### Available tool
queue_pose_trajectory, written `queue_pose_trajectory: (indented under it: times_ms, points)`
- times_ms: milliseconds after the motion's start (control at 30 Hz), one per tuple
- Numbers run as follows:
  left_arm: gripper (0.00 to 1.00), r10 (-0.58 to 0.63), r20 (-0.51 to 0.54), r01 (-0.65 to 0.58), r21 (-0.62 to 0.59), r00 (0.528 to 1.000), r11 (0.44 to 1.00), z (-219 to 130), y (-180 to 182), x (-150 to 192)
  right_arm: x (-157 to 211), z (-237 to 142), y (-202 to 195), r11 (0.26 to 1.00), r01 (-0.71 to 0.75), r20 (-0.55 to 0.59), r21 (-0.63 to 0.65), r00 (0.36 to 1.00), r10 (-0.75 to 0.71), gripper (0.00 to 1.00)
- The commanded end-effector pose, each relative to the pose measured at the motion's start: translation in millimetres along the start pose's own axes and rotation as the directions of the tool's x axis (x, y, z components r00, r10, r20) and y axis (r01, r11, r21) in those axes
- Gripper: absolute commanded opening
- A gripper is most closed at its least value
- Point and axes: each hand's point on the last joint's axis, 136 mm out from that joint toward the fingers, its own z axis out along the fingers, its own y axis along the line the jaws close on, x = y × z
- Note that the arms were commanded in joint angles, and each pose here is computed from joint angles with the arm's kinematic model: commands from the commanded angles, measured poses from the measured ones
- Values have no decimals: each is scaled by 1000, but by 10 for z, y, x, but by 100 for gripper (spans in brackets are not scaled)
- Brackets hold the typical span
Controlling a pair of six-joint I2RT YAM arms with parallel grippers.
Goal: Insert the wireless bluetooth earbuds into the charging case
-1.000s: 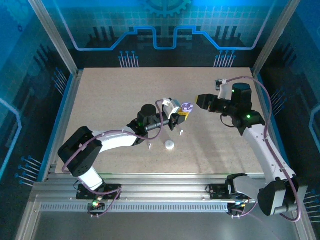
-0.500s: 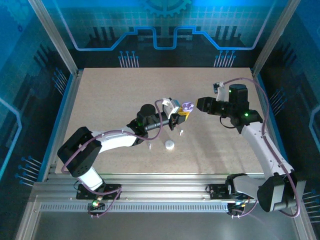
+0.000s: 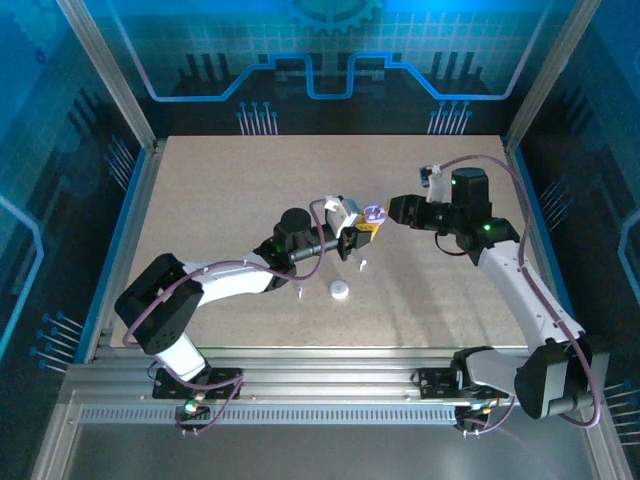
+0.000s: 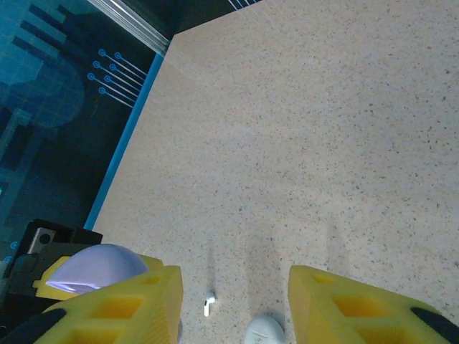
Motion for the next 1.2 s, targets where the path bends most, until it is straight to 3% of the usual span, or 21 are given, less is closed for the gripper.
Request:
queue_pose_trajectory:
  times_ms: [0,533,1167]
  points:
    - [15,42,47,-43,28,998,999,-58,-100,-158,21,-46,133,998,53,15,-45,999,-53,43]
    - [15,51,56,-53,35,997,998,-81,-120,-198,-66,-120,36,999,45,49,30,998,-46,46]
    - [15,45,54,-48,39,997,998,-75,-125,-183,0,-99,312,983,152,38,-103,988,-149,45]
